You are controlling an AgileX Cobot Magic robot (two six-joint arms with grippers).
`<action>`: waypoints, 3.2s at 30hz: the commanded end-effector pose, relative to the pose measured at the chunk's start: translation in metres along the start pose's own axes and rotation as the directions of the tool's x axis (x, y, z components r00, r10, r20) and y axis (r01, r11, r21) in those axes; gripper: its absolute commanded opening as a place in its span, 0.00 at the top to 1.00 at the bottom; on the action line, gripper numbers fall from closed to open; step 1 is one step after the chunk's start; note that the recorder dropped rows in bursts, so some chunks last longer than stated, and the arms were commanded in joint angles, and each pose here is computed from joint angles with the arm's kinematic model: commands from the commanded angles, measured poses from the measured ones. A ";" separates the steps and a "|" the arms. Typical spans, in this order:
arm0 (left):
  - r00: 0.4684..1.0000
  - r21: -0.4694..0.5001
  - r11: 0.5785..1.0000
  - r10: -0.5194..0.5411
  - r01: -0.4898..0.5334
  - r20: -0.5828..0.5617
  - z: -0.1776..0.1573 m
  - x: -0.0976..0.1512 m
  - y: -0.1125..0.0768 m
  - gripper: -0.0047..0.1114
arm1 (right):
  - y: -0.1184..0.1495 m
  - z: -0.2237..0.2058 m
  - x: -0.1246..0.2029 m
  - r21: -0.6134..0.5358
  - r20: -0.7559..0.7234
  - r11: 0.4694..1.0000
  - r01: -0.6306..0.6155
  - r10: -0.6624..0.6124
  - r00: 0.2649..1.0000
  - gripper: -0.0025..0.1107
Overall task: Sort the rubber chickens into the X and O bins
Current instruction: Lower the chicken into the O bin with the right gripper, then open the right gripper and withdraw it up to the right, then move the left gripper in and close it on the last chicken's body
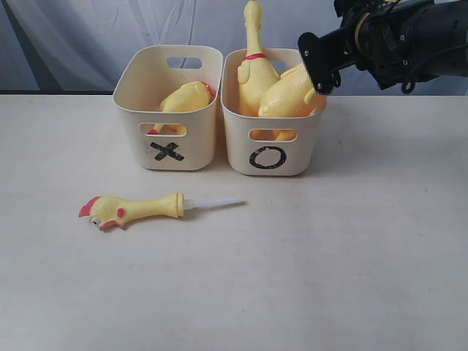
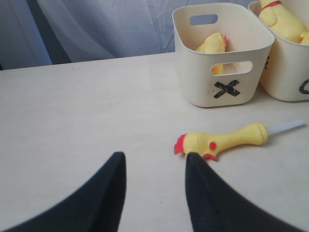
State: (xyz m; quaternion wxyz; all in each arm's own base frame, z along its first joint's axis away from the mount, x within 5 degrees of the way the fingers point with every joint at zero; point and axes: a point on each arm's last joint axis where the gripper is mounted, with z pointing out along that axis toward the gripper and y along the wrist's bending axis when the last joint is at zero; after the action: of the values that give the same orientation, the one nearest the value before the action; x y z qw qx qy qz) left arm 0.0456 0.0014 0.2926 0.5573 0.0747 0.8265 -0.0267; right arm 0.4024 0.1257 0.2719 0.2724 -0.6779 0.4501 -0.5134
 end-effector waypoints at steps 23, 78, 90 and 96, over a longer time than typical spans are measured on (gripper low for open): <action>1.000 0.006 1.000 -0.009 0.009 0.002 -0.001 0.001 0.000 0.62 | -0.013 -0.026 0.024 -0.039 -0.051 0.953 -0.301 0.299 0.953 0.43; 0.978 0.131 0.977 0.148 -0.167 0.144 0.009 -0.017 -0.016 0.62 | 0.058 -0.249 0.085 -0.281 0.034 -0.284 -0.917 0.952 -0.305 0.98; 0.872 0.275 0.835 0.489 -0.477 0.025 0.088 -0.029 -0.041 0.62 | 0.095 -0.312 0.104 -0.317 0.113 -0.404 -0.858 0.882 -0.457 0.98; 0.799 0.292 0.759 0.600 -0.582 0.032 0.125 -0.035 -0.048 0.62 | 0.101 -0.326 0.110 -0.317 0.150 -0.418 -0.851 0.864 -0.480 0.98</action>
State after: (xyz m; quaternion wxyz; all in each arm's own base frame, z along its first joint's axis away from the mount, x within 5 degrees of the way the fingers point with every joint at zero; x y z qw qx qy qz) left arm 0.1508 -0.0596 0.2773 0.4912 0.3973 0.7748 0.0233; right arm 0.0746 0.0158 0.3448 0.6353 -0.0629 0.7632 0.0997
